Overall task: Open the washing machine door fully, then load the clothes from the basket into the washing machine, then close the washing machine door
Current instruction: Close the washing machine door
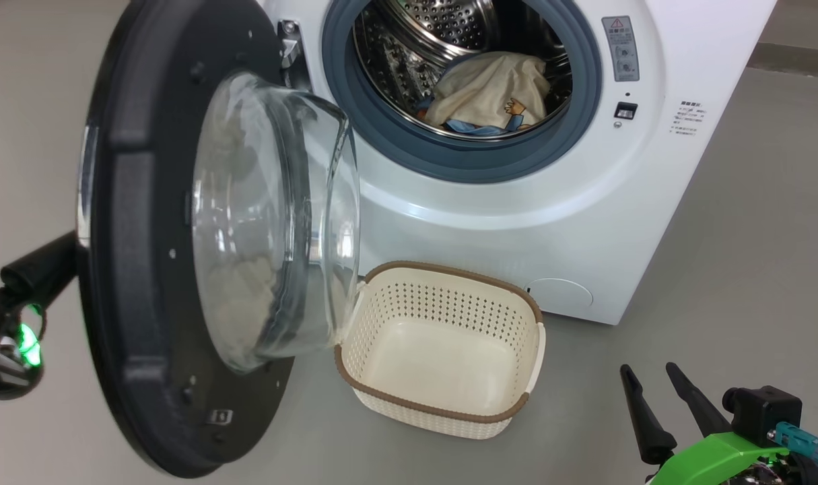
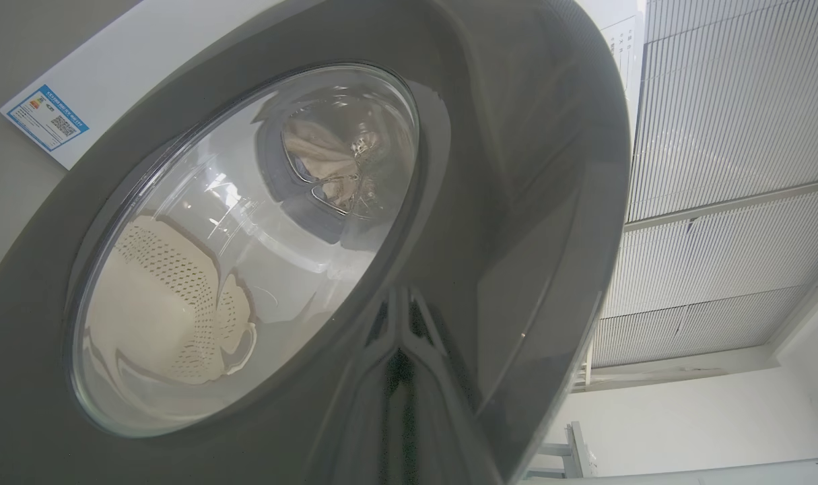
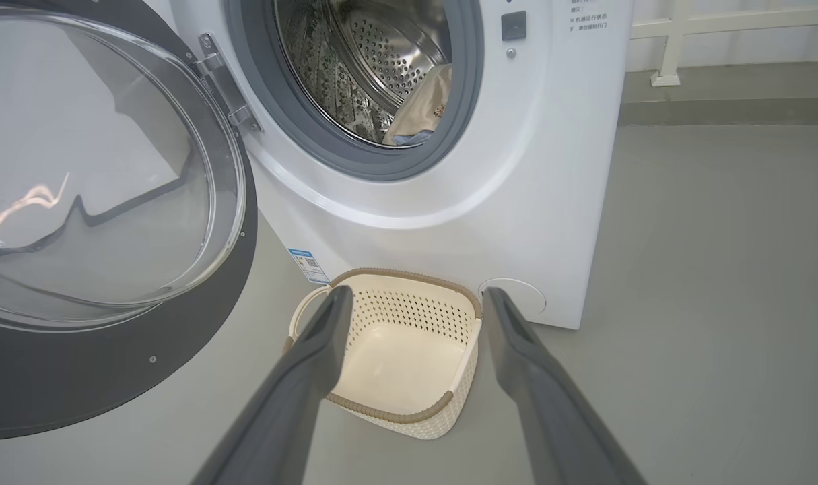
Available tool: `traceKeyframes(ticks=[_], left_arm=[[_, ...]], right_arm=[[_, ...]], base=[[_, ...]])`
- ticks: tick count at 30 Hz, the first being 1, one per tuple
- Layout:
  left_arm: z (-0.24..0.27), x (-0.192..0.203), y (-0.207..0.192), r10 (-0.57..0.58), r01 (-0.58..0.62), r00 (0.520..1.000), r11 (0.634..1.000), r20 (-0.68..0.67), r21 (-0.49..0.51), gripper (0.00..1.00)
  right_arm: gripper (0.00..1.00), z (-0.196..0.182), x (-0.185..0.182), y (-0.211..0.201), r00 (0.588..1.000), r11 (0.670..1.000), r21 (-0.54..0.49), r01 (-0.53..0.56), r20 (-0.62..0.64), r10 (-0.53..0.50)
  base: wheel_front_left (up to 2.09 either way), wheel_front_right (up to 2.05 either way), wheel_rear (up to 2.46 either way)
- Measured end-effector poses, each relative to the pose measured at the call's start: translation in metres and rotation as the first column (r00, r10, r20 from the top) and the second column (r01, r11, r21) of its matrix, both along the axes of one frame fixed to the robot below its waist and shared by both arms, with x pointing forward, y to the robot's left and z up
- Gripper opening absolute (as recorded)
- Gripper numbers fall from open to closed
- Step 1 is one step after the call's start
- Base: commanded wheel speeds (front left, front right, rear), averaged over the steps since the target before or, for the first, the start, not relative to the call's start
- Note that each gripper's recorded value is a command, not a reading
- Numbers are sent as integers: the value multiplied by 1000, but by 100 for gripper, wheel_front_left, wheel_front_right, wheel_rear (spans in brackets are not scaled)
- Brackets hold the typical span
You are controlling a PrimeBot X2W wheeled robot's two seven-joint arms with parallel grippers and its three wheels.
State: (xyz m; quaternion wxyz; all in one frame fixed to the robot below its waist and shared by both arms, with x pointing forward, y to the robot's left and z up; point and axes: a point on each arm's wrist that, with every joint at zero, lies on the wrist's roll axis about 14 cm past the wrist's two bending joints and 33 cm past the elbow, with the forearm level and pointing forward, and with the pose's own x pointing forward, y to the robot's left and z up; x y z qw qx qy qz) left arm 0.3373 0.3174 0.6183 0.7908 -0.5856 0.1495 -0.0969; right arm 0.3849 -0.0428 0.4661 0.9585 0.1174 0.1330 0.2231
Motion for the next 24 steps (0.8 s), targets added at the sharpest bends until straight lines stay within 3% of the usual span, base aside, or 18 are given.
traceKeyframes(ticks=[14, 24], left_arm=[[0, 22, -75, -176, 177, 984, 984, 35, -16, 0], [-12, 56, -116, -204, 207, 978, 977, 49, -60, 0]], right_arm=[[100, -3, -3, -22, 998, 998, 4, 65, -10, -65], [100, -1, -2, -48, 989, 989, 9, 147, -6, -147]], base=[[0, 0, 0], [0, 0, 0]])
